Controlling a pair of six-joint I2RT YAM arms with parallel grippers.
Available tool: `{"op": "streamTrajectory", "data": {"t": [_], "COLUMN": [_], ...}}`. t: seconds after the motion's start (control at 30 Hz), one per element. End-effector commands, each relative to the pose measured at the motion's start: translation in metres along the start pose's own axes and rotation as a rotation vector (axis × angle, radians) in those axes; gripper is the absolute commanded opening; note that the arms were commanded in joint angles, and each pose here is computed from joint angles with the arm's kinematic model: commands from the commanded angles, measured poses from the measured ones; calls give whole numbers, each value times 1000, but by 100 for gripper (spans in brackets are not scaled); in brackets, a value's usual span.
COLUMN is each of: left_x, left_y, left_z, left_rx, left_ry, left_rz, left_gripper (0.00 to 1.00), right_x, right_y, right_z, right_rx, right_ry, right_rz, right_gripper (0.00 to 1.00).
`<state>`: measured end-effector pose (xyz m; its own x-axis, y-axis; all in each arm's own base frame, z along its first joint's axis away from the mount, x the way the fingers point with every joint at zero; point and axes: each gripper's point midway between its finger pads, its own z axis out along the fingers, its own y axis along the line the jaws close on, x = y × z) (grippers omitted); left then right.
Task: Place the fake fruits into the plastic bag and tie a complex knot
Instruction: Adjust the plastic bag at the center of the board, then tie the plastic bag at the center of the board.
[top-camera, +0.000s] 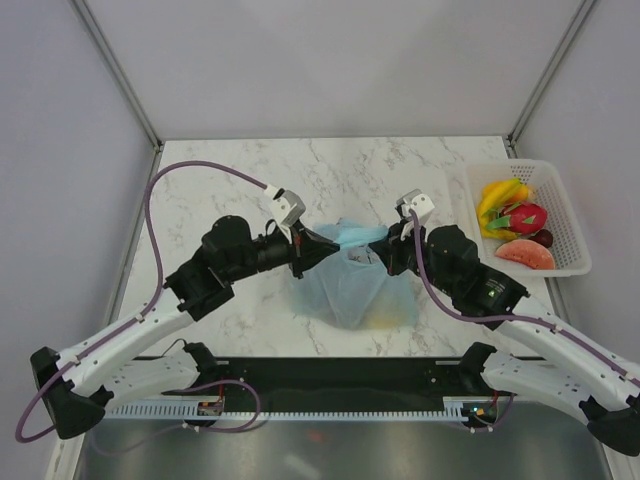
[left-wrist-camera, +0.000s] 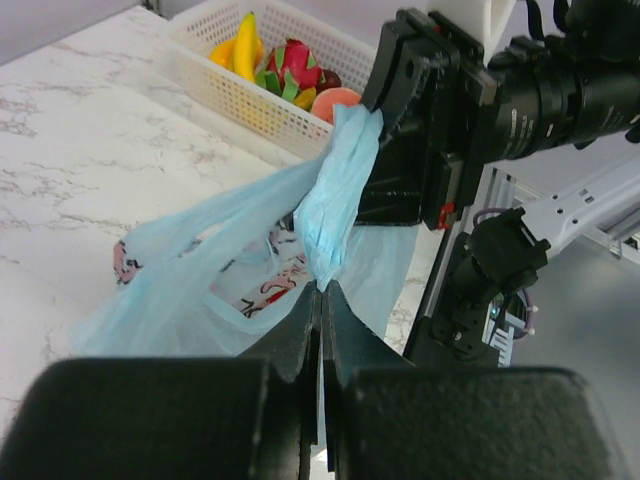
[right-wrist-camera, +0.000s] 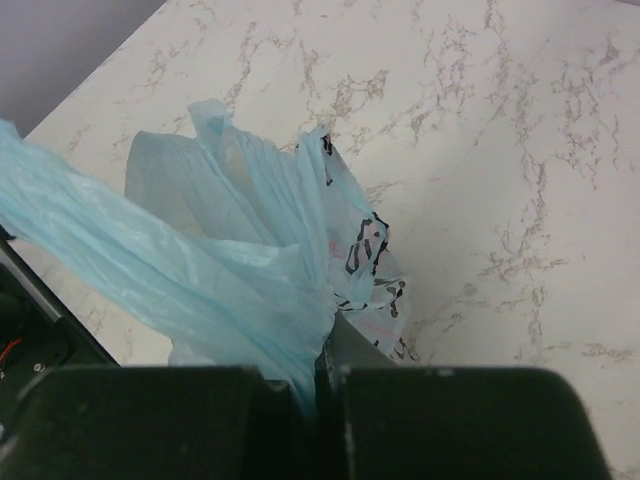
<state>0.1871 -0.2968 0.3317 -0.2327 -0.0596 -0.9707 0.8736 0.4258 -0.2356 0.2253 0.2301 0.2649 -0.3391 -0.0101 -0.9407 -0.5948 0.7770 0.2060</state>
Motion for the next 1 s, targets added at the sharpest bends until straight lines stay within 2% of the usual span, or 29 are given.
{"op": "streamTrajectory", "data": {"t": [0.0, 0.13, 0.5, 0.73, 0.97], "left_x": [17, 39, 83, 75, 84], "left_y": [-2, -13, 39, 70, 74], "left_z": [6, 24, 74, 99, 119], "left_rx": [12, 31, -189, -320, -298], "left_ry": [21, 57, 192, 159, 165], "left_rz": [31, 92, 90, 48, -19], "left_gripper": [2, 2, 2, 2, 2], "right_x": [-31, -34, -46, -45, -42], "right_y": [-26, -30, -18, -8, -4], "right_z": [-10, -8, -8, -7, -3], "right_rx": [159, 185, 114, 57, 29], "right_ry": [-91, -96, -104, -64, -8], "right_rz": [58, 57, -9, -71, -119], "right_gripper": [0, 0, 0, 0, 0]}}
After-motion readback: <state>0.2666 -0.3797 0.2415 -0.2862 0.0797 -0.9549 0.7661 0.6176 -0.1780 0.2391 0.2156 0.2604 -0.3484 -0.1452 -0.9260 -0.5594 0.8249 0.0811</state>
